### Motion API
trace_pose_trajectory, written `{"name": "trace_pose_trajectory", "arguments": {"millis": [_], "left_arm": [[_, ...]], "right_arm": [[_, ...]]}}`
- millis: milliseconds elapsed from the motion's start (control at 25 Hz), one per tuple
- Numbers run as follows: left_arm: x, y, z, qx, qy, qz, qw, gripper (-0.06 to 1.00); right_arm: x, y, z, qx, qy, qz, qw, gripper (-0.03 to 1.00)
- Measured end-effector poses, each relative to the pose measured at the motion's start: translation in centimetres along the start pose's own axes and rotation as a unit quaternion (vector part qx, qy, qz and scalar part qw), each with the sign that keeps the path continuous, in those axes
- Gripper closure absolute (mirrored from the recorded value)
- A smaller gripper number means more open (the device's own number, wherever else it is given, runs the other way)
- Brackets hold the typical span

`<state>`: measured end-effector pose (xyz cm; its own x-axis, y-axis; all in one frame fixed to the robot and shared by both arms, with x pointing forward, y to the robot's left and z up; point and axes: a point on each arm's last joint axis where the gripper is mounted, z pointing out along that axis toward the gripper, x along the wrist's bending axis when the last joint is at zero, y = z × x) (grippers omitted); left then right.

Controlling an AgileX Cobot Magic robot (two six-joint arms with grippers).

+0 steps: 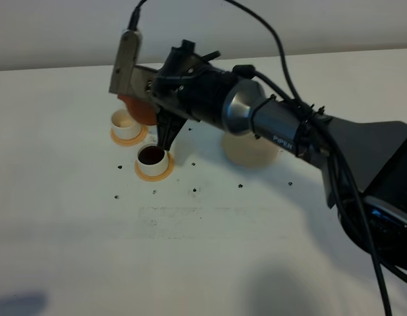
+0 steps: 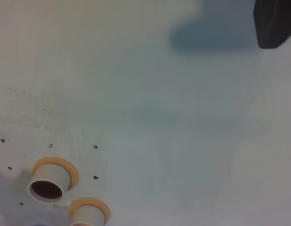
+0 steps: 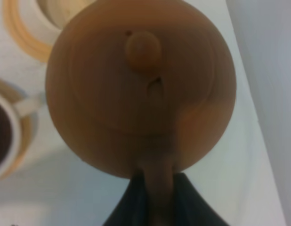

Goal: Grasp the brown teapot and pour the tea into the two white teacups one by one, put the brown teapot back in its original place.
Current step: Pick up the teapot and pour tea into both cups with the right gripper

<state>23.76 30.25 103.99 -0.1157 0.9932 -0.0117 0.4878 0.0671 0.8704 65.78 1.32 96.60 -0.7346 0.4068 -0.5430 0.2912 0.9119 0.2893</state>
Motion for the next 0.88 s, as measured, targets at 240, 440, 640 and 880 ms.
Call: {"name": "trace_pose_trajectory", "arguments": {"millis": [240, 440, 640, 880], "left_arm": [[0.0, 0.0, 0.0, 0.0, 0.0, 0.0, 1.0, 0.65], [0.0, 0.0, 0.0, 0.0, 0.0, 0.0, 1.0, 0.65], [0.0, 0.0, 0.0, 0.0, 0.0, 0.0, 1.0, 0.65], [0.0, 0.0, 0.0, 0.0, 0.0, 0.0, 1.0, 0.65]], "right_arm": [[0.8, -0.3, 1.6, 0.019, -0.018, -0.037, 0.999, 0.88], [0.9, -0.5, 2.2, 0.027, -0.028, -0.053, 0.998, 0.88], [1.0, -0.5, 2.5, 0.031, -0.04, -0.072, 0.996, 0.88], [0.9, -0.2, 2.2, 0.035, -0.07, -0.105, 0.991, 0.88]]}}
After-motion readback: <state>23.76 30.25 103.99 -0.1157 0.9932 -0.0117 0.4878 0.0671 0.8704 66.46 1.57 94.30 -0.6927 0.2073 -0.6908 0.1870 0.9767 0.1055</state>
